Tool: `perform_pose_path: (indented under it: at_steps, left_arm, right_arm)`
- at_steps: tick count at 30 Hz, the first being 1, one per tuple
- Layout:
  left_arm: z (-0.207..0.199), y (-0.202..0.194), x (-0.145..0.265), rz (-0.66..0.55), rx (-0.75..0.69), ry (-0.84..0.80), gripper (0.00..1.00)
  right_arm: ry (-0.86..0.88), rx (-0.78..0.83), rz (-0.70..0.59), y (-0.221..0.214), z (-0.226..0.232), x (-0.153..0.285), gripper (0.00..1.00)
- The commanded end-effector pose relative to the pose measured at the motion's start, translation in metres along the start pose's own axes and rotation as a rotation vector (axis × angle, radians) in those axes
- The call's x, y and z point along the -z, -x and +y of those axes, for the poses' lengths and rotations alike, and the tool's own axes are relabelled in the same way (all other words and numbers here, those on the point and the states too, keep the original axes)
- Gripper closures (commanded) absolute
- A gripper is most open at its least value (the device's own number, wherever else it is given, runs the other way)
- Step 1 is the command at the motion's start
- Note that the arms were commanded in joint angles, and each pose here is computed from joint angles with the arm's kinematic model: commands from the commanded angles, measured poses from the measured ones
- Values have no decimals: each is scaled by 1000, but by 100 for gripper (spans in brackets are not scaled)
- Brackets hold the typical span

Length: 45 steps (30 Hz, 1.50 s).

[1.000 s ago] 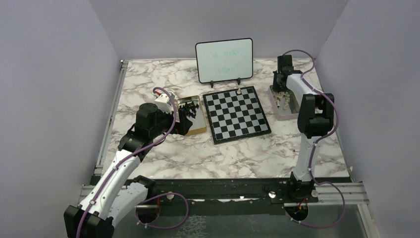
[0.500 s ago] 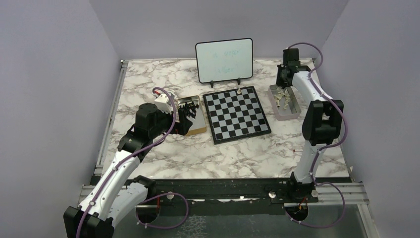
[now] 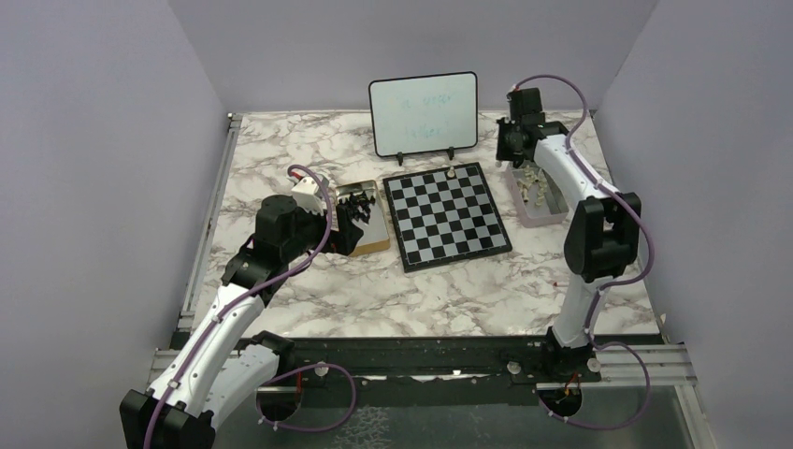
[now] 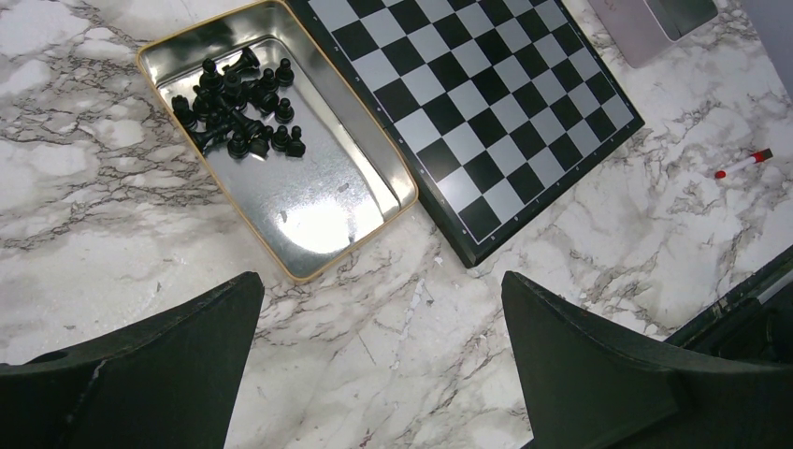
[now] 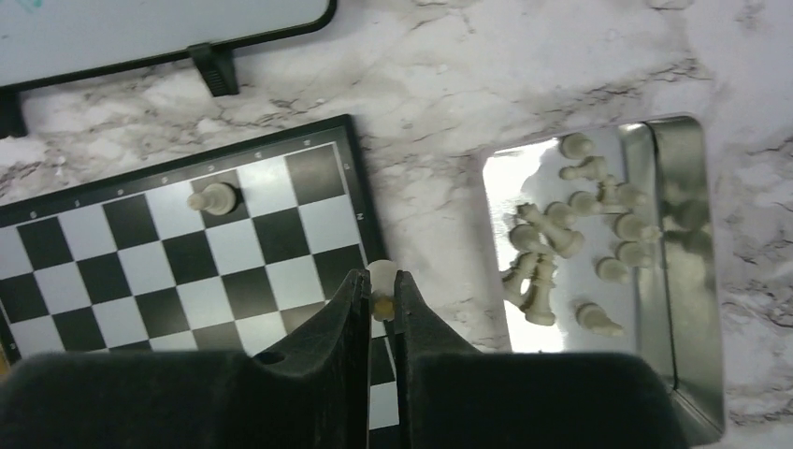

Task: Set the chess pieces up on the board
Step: Pick up the chess piece from the storage box, then place the chess piece on the chessboard.

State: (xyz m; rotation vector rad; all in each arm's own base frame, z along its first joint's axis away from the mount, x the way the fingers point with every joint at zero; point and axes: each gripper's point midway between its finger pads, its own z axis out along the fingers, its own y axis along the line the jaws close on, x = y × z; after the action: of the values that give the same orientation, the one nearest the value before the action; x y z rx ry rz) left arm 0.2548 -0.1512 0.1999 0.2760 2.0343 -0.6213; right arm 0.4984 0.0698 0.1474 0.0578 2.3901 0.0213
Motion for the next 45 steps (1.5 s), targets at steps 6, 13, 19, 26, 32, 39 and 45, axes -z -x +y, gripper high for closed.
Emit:
perform_pose_path:
  at_steps: [6,13,19,26,32,39,45]
  left_arm:
    - [1,4,2,-27,-9,7,1]
    - [0,3,1,-24,-9,2,1]
    - [-1,4,3,-31,-12,3,1]
    - [0,4,3,-32,-12,4,1]
    - [0,4,3,-30,-13,5,1]
    - [0,5,3,-32,-15,5,1]
    - [0,5,3,-34,-15,6,1]
  right_arm:
    - [60,66,20,-7,56,-22,88]
    - [42,89,49,-13,68,-45,88]
    - [23,94,70,-16,68,-58,88]
    - [-8,104,86,-20,65,-73,88]
    - [-12,109,103,-26,65,-83,87]
    - [-16,113,117,-30,66,-90,87]
    - [-33,126,124,-32,62,-93,86]
